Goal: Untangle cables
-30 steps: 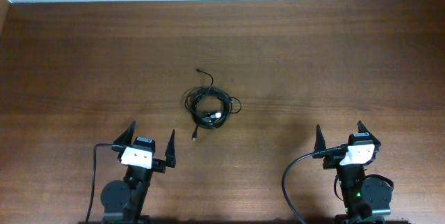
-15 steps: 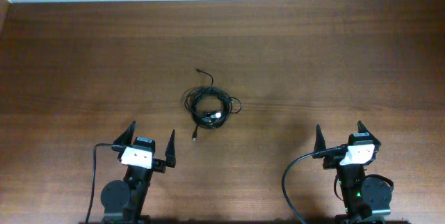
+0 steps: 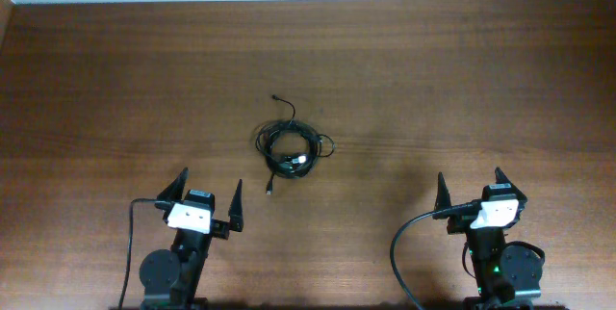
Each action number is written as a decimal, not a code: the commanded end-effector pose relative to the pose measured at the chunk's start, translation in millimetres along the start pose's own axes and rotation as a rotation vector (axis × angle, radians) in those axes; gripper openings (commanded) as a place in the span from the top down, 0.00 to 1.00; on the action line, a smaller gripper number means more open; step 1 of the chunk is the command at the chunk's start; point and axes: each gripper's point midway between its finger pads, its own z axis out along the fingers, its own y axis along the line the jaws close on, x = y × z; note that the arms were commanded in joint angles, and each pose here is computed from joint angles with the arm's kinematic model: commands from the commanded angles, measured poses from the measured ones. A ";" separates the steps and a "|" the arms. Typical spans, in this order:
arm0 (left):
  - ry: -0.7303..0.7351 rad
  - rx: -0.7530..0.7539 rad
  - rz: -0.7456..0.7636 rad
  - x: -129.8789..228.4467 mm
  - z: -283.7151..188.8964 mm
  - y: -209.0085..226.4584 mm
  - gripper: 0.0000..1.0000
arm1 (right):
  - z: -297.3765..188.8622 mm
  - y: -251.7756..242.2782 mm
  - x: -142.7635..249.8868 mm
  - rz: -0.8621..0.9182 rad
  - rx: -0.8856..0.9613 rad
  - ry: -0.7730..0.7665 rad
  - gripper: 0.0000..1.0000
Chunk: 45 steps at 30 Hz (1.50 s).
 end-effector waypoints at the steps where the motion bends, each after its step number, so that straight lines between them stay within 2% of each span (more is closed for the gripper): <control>1: 0.003 -0.002 0.011 1.3 -0.1 0.0 0.01 | 0.4 -0.1 3.3 -0.003 -0.001 0.005 0.01; 19: 0.002 -0.004 0.011 1.1 -0.1 0.4 0.01 | 0.5 -0.1 3.5 -0.003 -0.001 0.006 0.02; 26: -0.033 -0.007 0.018 -12.3 -1.8 1.1 0.01 | 0.5 -0.1 3.4 -0.003 -0.001 0.006 0.02; 31: 0.072 0.010 -0.081 -3.2 -8.4 -2.7 0.01 | 0.5 -0.1 3.5 -0.003 -0.001 0.006 0.02; 33: 0.112 0.062 -0.099 -2.5 -13.4 -12.3 0.01 | 0.5 -0.1 3.5 -0.003 -0.001 0.006 0.02; 40: 0.154 0.083 -0.110 -57.4 -42.8 -16.0 0.01 | 0.5 -0.1 3.5 -0.003 -0.001 0.006 0.01; 45: 0.297 0.096 -0.130 -84.1 -57.3 -17.0 0.01 | 0.4 -0.1 3.3 -0.003 -0.001 0.005 0.02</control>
